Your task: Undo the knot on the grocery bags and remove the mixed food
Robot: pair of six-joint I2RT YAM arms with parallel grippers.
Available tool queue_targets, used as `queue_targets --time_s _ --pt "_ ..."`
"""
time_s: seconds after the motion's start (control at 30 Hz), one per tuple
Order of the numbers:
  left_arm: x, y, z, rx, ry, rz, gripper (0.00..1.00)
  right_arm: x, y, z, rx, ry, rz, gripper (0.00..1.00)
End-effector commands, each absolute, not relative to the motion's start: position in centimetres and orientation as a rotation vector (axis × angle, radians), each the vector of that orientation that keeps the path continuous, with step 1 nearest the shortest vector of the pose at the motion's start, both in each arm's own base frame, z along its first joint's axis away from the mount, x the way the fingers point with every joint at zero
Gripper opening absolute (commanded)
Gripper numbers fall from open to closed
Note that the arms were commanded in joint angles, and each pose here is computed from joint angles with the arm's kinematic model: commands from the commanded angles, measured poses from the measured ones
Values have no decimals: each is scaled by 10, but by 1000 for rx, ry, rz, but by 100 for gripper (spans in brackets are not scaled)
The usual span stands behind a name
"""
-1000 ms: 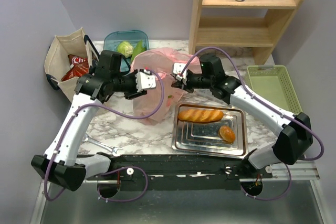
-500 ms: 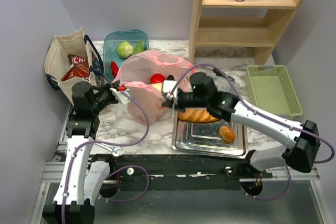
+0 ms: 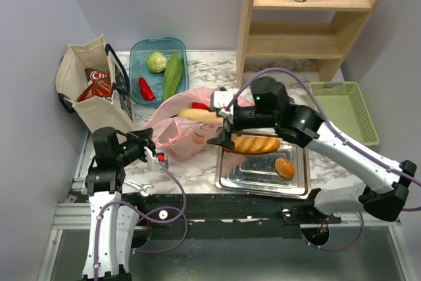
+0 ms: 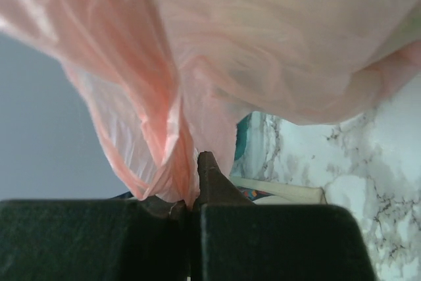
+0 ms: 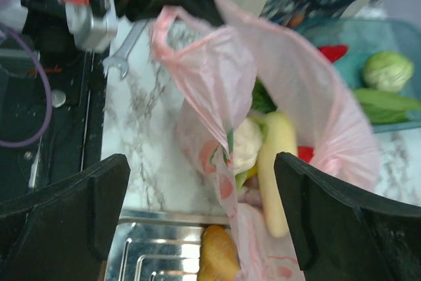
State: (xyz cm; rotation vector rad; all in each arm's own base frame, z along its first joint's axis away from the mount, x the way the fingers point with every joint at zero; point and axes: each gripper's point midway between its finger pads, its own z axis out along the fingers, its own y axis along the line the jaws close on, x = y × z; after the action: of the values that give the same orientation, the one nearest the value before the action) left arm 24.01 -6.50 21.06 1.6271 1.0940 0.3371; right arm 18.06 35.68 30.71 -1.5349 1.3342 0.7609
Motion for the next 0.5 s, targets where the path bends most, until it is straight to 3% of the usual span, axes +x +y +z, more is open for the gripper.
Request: queue_targets --time_s 0.0,0.23,0.4,0.47 --pt "232 -72 190 1750 962 363 0 190 337 343 -1504 1285 701 100" --pt "219 -79 197 1780 914 337 9 313 317 328 -1170 1600 527 100" --pt "211 -78 196 1780 939 336 15 322 332 279 -1346 1687 533 100" --pt "206 -77 208 1734 996 303 23 317 333 247 -1426 1793 572 100"
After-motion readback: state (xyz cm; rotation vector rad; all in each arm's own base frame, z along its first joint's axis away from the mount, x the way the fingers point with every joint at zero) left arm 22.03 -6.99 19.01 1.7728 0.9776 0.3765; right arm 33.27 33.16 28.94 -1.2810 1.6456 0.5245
